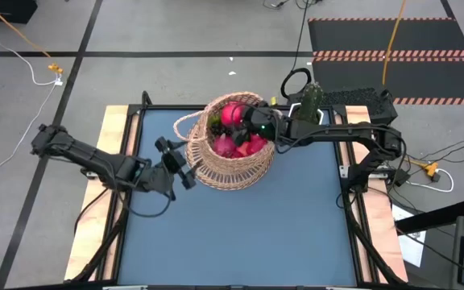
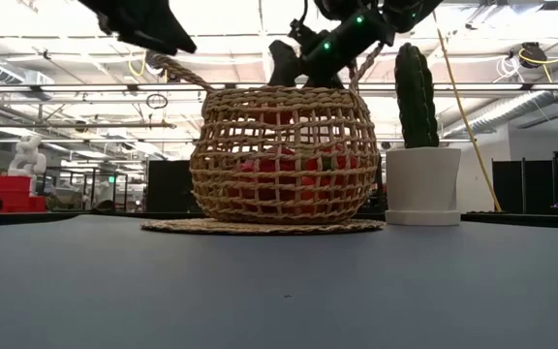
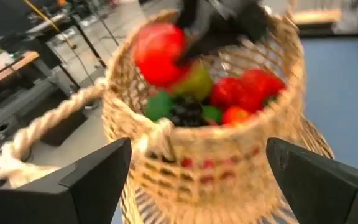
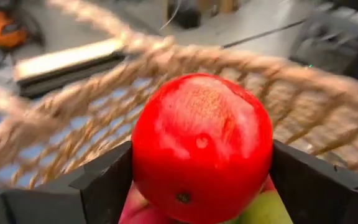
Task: Build produce basket
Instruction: Put the apple into the basket
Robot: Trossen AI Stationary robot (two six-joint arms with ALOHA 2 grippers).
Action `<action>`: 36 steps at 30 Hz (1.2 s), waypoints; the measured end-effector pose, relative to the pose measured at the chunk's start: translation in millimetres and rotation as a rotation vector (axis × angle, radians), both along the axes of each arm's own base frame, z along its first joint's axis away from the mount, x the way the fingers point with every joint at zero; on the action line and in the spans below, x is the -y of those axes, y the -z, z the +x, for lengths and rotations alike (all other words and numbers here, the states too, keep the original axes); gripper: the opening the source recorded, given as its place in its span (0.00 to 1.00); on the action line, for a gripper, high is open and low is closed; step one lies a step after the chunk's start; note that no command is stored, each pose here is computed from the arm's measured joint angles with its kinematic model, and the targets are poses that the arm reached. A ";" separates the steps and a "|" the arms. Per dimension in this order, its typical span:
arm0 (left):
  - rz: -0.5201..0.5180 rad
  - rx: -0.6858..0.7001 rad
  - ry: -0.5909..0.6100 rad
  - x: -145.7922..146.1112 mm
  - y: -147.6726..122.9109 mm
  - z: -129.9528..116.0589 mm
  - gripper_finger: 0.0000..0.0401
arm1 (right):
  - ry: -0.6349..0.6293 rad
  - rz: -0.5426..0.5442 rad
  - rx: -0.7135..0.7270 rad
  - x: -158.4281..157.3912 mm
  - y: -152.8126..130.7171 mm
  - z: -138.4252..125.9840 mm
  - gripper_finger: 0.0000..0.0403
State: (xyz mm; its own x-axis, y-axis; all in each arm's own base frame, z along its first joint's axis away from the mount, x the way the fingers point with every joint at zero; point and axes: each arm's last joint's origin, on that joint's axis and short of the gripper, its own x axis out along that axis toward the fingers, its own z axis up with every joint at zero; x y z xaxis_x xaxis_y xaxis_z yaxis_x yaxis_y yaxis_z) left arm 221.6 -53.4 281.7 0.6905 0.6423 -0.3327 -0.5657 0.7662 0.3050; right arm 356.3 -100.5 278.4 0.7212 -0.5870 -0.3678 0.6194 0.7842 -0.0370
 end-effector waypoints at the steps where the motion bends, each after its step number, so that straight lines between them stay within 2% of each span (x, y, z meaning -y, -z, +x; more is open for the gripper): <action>1: 0.003 0.020 -0.006 -5.2 1.3 1.1 0.93 | -0.028 0.022 -0.010 0.9 1.7 -0.6 0.85; 3: -0.001 0.037 0.026 -17.3 7.3 3.6 0.93 | -0.061 0.038 -0.028 0.7 2.6 -2.1 0.88; 8: -0.062 0.139 0.173 -44.3 18.0 6.6 0.93 | -0.103 -0.023 -0.051 -8.4 -6.4 -4.8 0.91; 11: -0.087 0.172 0.205 -53.0 17.9 2.1 0.93 | -0.126 -0.020 -0.107 -12.8 -2.0 -5.9 0.91; 18: -0.090 0.261 0.227 -52.0 8.9 -17.2 0.93 | -0.139 -0.009 -0.171 -17.1 2.9 -8.2 0.91; 22: -0.080 0.324 0.240 -51.2 7.7 -26.6 0.93 | -0.114 -0.015 -0.146 -10.0 4.9 -9.4 0.91; 28: -0.092 0.343 0.235 -51.8 10.7 -31.3 0.93 | -0.094 -0.012 -0.159 -3.2 20.5 -15.2 0.91; 31: -0.093 0.341 0.235 -51.8 11.0 -31.1 0.93 | -0.054 -0.041 -0.146 -3.1 26.8 -16.9 0.89; 36: -0.092 0.356 0.236 -51.8 9.7 -30.9 0.93 | -0.064 -0.059 -0.109 -7.6 28.5 -15.4 0.77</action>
